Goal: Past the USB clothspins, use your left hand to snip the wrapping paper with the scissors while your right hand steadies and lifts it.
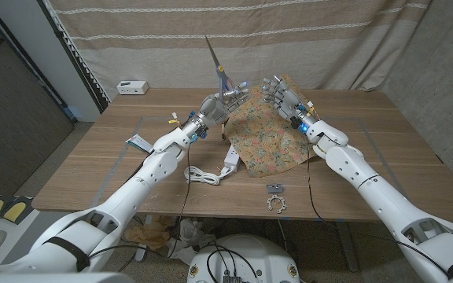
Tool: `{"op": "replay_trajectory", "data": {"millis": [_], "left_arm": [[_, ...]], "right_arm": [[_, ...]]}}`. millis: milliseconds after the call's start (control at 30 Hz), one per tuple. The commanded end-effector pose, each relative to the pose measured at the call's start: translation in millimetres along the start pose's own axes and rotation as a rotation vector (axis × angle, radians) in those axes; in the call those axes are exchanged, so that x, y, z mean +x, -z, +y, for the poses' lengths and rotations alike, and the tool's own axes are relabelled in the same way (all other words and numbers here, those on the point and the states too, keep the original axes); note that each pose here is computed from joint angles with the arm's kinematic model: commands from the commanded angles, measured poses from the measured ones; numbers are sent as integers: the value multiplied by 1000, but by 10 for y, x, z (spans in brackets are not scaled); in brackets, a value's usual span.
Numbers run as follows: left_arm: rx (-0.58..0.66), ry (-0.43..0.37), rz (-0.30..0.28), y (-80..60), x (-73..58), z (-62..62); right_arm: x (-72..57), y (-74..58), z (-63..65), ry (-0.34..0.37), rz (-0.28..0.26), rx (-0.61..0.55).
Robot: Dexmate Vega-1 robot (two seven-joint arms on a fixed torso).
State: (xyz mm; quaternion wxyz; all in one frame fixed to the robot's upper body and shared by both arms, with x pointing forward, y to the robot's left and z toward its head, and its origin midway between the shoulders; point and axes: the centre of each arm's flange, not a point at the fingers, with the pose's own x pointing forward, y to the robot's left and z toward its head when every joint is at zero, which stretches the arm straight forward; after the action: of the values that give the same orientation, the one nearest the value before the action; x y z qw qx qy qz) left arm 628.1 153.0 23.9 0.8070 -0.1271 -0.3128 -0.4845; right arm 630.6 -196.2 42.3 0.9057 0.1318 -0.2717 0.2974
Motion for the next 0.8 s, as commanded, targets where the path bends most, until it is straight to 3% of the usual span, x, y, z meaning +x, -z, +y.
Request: {"op": "replay_trajectory", "data": {"millis": [33,267,500,800], "left_arm": [[-150,56,-50,74,17,-23],[-212,108,-69,123,51,-16],[-136,74,-39,118,24,-9],[-133,69,-51,123,-5,0]], "right_arm": [[24,26,-17,2,12,9],[26,35,-25,1,14,14],[25,43,-24,-2,13,15],[39,56,-8,-6,17,19]]}}
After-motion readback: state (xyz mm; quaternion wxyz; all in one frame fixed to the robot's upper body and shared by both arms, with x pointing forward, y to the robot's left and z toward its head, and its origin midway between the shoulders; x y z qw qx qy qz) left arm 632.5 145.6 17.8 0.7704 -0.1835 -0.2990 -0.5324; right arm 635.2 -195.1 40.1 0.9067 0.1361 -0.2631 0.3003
